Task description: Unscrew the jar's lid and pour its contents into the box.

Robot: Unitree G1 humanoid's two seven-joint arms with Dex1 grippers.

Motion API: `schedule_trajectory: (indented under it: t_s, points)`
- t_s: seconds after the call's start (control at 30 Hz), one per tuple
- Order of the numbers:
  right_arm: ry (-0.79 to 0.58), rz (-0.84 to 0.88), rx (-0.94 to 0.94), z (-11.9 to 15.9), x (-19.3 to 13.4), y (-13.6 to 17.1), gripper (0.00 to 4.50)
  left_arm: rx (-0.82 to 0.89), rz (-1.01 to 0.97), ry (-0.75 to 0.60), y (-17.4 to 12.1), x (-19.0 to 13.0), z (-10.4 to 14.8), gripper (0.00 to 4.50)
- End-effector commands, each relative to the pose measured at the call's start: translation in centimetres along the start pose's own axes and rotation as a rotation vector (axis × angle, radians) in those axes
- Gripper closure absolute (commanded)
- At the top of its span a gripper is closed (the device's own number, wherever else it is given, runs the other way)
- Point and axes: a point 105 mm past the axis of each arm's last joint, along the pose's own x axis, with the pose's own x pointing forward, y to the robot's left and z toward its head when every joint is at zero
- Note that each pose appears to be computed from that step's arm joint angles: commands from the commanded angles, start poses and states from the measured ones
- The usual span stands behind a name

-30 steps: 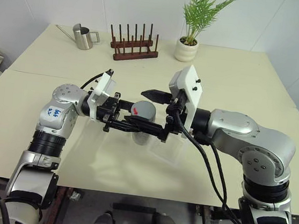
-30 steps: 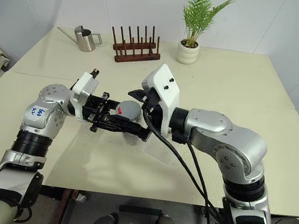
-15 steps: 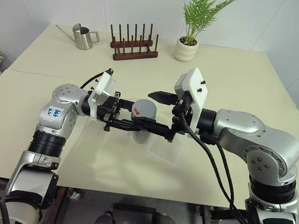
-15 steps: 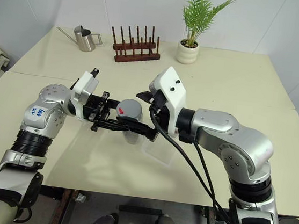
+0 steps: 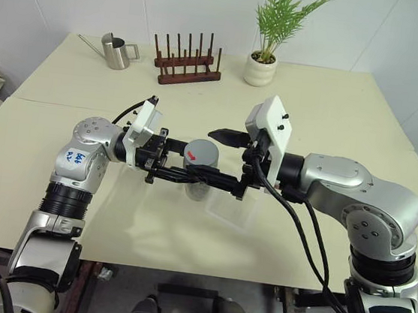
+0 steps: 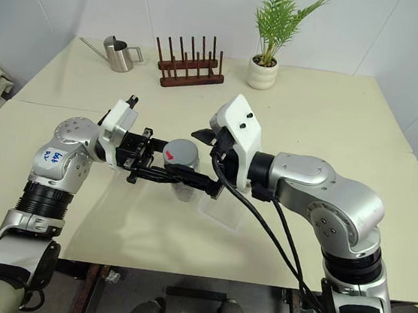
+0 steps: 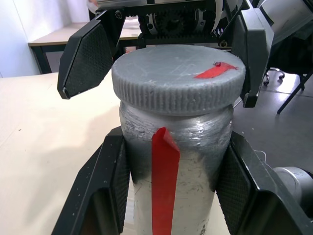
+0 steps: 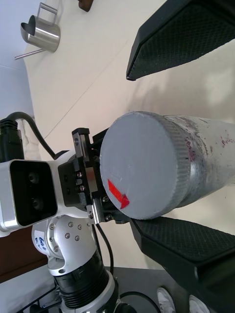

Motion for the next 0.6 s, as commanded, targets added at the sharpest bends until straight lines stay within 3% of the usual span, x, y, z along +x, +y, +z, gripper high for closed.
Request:
schedule_trajectory:
  t_s: [0.03, 0.6]
  points:
    - [-0.056, 0.006, -0.053, 1.62, -0.70, 0.43, 0.02, 0.048, -0.001, 0.004, 0.25, -0.07, 0.98, 2.48]
    - [-0.053, 0.019, -0.044, 1.49, -0.78, 0.73, 0.02, 0.059, 0.003, 0.006, 0.41, 0.02, 1.05, 2.48]
